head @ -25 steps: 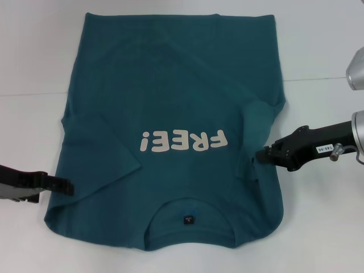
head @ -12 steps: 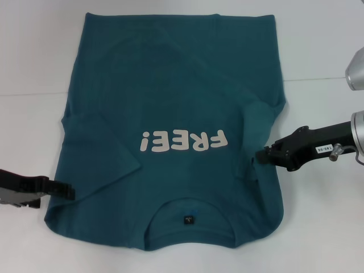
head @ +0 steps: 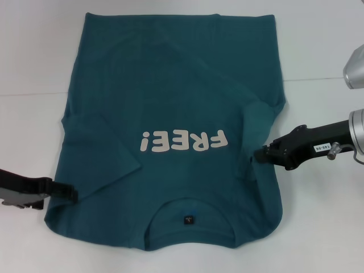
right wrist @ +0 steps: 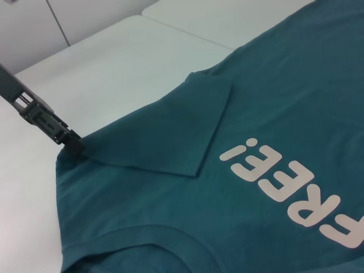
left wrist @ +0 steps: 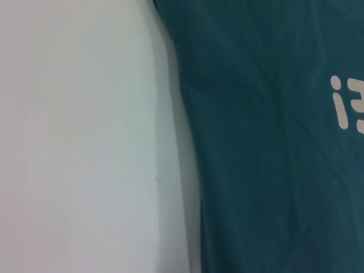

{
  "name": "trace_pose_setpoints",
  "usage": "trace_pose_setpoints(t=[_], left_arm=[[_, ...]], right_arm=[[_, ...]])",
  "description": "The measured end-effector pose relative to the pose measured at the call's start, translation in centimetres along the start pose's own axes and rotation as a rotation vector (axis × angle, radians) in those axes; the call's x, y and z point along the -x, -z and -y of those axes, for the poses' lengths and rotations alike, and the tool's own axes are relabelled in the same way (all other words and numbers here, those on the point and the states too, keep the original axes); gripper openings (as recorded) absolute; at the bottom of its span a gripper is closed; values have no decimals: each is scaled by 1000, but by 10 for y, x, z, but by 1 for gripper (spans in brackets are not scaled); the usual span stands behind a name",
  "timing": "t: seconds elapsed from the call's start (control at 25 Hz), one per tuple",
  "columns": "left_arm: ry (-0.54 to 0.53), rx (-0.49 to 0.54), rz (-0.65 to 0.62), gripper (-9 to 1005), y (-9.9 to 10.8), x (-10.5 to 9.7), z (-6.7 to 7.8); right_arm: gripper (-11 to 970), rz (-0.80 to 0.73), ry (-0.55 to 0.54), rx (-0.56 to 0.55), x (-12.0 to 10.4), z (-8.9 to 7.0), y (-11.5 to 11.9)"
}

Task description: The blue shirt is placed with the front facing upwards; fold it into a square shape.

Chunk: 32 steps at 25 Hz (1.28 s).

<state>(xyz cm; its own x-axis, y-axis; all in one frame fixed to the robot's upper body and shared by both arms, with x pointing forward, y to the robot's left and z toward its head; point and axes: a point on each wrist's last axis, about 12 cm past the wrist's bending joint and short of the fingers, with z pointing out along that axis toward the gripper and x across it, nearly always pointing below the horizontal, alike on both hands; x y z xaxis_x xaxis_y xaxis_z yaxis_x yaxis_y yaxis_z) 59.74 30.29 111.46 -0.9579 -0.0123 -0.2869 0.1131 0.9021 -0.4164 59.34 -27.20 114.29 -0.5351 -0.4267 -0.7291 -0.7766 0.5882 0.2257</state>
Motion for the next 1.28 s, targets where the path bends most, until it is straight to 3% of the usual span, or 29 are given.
trace_pose_setpoints(t=[0.88,1.28], left_arm=[[21,16,-9,861,-6,7,1],[44,47,-7,669,-4,8,-4]], right_arm=[[15,-2,-4,-3,1,3,-2],[15,1,5,-12,6,5,-1]])
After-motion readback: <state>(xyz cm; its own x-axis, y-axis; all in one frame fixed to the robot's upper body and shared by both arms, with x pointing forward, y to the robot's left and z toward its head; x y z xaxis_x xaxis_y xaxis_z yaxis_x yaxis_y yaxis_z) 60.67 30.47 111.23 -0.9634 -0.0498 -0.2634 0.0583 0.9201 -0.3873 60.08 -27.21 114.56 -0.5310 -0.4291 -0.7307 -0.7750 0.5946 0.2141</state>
